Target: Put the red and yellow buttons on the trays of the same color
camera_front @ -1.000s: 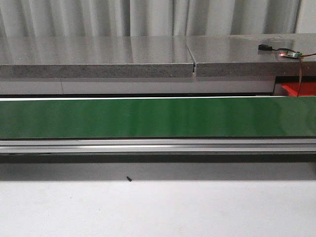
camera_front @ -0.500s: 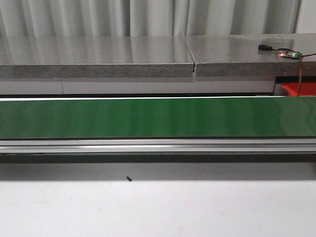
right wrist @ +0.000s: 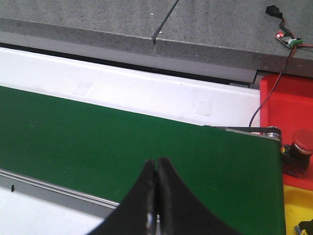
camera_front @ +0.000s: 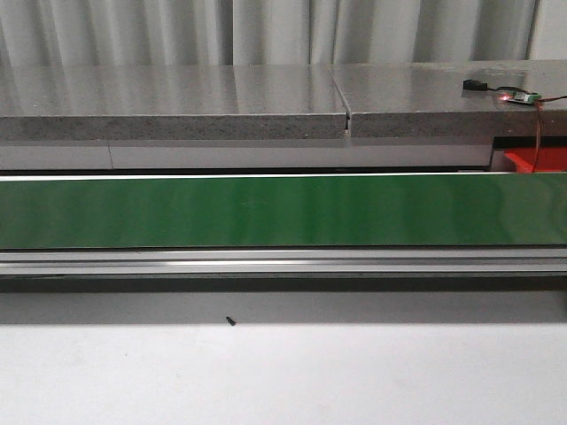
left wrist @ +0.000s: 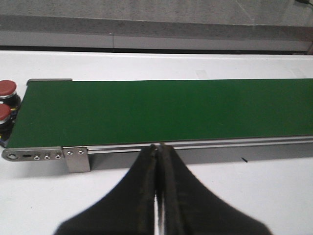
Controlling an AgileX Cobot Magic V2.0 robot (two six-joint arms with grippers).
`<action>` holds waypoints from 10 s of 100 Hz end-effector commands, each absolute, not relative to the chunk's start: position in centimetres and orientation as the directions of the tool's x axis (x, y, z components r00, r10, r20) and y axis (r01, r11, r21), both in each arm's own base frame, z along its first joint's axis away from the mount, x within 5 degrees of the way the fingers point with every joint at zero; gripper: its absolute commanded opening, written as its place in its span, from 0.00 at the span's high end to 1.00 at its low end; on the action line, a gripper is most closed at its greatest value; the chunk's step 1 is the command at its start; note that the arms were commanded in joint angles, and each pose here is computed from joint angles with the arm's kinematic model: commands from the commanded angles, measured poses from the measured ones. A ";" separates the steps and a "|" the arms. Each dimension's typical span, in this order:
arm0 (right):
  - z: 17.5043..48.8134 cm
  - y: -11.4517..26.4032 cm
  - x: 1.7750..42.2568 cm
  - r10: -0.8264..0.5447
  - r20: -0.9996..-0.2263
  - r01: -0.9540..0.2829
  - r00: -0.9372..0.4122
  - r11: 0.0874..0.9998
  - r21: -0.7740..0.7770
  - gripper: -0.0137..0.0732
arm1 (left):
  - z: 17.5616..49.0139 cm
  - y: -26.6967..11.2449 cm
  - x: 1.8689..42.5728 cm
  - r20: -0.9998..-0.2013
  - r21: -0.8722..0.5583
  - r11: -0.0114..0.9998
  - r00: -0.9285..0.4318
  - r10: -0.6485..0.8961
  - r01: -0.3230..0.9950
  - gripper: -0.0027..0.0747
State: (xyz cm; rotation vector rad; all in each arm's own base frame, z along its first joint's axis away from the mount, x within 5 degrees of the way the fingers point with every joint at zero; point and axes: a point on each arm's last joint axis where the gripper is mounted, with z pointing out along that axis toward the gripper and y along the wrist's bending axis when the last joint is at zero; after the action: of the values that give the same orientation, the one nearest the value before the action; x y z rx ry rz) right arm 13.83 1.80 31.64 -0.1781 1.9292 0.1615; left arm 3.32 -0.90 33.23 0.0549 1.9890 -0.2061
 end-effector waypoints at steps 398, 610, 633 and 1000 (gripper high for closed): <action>33.0 1.7 14.0 -0.005 -0.960 -0.179 -0.279 0.983 0.047 0.92 | 23.8 22.6 33.1 -0.233 -0.169 0.958 -0.935 -0.268 -0.232 0.73; 33.0 1.7 14.0 -0.005 -0.960 -0.178 -0.278 0.983 0.047 0.92 | 35.0 7.3 35.6 -0.533 -0.036 0.998 -0.845 0.032 0.060 0.35; 33.0 1.7 14.0 -0.005 -0.960 -0.178 -0.278 0.983 0.047 0.92 | 34.7 12.0 34.0 -0.491 -0.085 0.985 -0.854 -0.172 -0.150 0.35; 33.0 1.7 14.0 -0.005 -0.960 -0.179 -0.279 0.983 0.047 0.92 | 33.6 8.2 32.9 -0.620 -0.164 0.977 -0.756 -0.211 -0.138 0.32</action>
State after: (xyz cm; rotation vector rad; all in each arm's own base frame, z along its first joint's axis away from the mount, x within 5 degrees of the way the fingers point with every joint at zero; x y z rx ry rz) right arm 13.82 1.88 31.67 -0.1678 1.9268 0.1810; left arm 33.88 8.95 29.53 -0.2819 2.6024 -0.1568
